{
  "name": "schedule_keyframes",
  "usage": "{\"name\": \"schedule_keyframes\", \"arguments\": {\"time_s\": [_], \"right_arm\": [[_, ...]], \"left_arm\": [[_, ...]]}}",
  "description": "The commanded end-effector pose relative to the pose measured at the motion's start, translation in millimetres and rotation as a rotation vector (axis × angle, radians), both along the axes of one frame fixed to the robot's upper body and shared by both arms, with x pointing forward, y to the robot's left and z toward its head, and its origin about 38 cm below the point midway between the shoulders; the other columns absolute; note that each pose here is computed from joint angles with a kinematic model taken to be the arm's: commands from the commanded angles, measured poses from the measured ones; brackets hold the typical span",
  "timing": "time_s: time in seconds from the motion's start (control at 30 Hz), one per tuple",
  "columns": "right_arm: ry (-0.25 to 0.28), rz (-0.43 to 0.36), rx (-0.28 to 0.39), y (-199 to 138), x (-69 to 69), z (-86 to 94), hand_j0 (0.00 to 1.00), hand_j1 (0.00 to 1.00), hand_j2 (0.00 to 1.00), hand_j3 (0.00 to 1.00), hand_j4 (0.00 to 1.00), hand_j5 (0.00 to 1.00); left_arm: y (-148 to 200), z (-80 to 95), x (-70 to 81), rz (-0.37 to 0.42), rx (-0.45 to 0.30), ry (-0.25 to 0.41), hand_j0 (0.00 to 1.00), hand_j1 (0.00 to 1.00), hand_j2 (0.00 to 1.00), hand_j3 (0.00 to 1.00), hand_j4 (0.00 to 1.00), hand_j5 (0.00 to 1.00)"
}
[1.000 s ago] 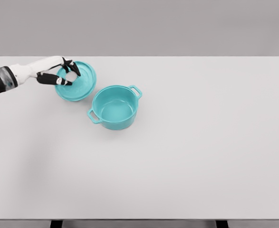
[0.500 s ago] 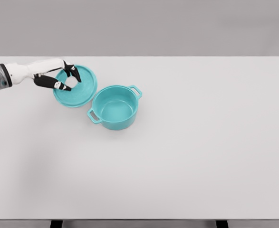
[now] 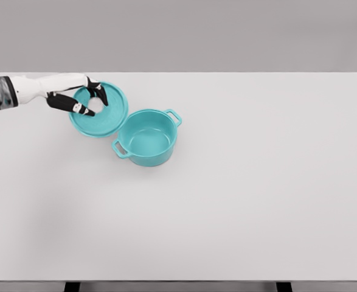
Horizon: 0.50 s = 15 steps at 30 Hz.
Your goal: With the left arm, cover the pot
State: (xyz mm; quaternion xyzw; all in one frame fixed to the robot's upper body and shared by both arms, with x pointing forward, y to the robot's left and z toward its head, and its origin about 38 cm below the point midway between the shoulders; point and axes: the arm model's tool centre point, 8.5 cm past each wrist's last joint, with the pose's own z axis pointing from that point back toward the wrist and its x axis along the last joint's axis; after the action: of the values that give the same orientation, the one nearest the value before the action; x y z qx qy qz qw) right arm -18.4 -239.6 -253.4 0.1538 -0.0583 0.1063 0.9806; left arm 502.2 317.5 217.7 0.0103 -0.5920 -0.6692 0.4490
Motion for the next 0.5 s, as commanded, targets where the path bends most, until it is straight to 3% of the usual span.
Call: {"name": "schedule_keyframes", "arguments": {"time_s": [0.0,0.47], "right_arm": [[-0.001,0.001,0.0,0,0.0,0.0,1.0,1.0,1.0,1.0,1.0,1.0],[-0.001,0.001,0.0,0,0.0,0.0,1.0,1.0,1.0,1.0,1.0,1.0]], "left_arm": [[-4,-4.4,-1.7,-0.007,-0.006,0.019,0.48,0.48,0.48,0.48,0.48,0.48],[-27,-9.2,-4.1,-0.06,-0.029,0.047,0.48,0.48,0.48,0.48,0.48,0.48]]}}
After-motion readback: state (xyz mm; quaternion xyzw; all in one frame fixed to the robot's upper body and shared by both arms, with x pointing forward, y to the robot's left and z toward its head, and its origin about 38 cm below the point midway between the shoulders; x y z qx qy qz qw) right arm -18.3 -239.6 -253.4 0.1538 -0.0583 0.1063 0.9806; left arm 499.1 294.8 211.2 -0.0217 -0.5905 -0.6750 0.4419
